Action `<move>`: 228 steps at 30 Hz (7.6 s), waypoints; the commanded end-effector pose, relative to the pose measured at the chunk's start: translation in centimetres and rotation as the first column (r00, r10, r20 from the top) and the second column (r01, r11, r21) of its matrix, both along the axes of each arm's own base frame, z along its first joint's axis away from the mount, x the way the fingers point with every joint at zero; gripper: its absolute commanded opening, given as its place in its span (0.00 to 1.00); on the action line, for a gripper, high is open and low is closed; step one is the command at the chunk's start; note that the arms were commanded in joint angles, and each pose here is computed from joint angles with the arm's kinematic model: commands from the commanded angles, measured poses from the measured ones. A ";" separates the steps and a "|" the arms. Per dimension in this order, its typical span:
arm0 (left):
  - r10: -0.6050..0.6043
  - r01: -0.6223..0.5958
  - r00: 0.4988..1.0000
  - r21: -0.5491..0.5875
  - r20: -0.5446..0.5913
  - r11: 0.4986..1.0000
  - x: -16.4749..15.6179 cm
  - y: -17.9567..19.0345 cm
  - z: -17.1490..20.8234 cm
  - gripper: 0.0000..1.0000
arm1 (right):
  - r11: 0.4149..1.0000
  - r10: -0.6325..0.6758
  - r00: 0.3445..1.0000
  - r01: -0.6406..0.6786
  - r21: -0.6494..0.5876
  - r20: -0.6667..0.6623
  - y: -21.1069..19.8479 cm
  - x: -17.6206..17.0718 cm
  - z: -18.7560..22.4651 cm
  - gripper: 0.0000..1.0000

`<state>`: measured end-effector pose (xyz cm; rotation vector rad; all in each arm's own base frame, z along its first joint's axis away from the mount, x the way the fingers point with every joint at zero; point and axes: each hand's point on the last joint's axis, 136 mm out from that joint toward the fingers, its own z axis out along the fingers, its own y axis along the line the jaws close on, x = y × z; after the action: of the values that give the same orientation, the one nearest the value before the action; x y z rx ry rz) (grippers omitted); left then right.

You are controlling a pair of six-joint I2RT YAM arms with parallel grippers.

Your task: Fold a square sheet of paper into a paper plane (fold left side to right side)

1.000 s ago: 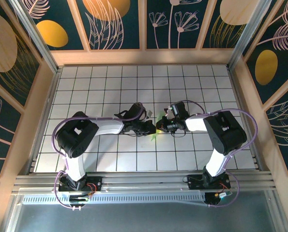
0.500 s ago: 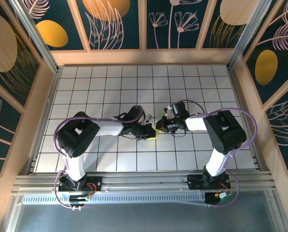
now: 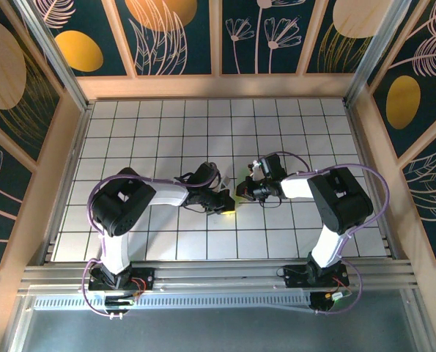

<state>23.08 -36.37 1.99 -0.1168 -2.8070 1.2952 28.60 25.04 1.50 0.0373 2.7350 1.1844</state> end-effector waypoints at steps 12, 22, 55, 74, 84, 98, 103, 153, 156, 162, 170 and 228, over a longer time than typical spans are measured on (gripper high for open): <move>0.010 -0.010 1.000 0.051 -0.001 0.999 0.0 0.7 -0.9 0.00 | 0.982 -0.045 0.993 0.025 -0.187 -0.106 -3.0 -2.0 -4.5 0.00; 0.004 -0.003 1.000 0.071 -0.012 0.998 -0.3 1.1 -1.7 0.00 | 0.981 -0.045 0.993 0.023 -0.194 -0.109 -3.1 -2.2 -4.6 0.00; -0.086 0.088 0.996 0.172 -0.021 0.981 -3.5 2.6 -2.9 0.00 | 0.976 -0.048 0.992 0.022 -0.219 -0.115 -3.5 -2.2 -4.8 0.00; -0.032 0.032 0.997 0.008 0.066 0.999 -1.9 0.7 2.7 0.00 | 0.976 -0.044 0.993 0.020 -0.217 -0.108 -3.2 -1.9 -4.4 0.00; -0.013 0.017 0.996 -0.048 0.088 0.999 1.1 -0.4 3.1 0.00 | 0.978 -0.042 0.992 0.017 -0.210 -0.115 -2.9 -2.2 -4.5 0.00; -0.022 0.028 0.996 -0.079 0.086 0.996 2.6 -2.3 1.9 0.00 | 0.979 -0.050 0.992 0.025 -0.201 -0.119 -2.7 -2.2 -4.4 0.00; -0.016 0.018 0.997 -0.028 0.074 0.999 2.7 -2.0 0.1 0.00 | 0.979 -0.050 0.991 0.024 -0.203 -0.121 -2.7 -2.3 -4.5 0.00; -0.061 0.063 0.998 0.125 -0.022 0.990 -4.3 1.6 -2.7 0.00 | 0.973 -0.048 0.992 0.020 -0.230 -0.119 -3.0 -2.0 -4.5 0.00; -0.059 0.062 0.998 0.129 -0.024 0.990 -4.4 1.8 -2.8 0.00 | 0.973 -0.049 0.992 0.021 -0.230 -0.120 -3.0 -2.0 -4.5 0.00; -0.052 0.054 0.998 0.137 -0.023 0.989 -4.6 2.2 -2.9 0.00 | 0.973 -0.048 0.992 0.020 -0.229 -0.117 -2.9 -1.9 -4.4 0.00; -0.034 0.030 0.998 0.076 0.054 0.997 -3.6 1.6 -0.1 0.00 | 0.983 -0.019 0.997 0.006 -0.183 -0.071 -1.7 -0.7 -2.7 0.00; 0.435 -0.676 0.549 0.072 0.714 0.734 10.5 17.6 9.9 0.56 | 0.375 -0.390 0.913 0.275 -0.885 0.119 -2.9 3.5 2.0 0.41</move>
<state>33.41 -19.24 12.50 0.5482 -3.8629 0.9658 32.25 23.10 3.38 0.4855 2.8803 -0.4006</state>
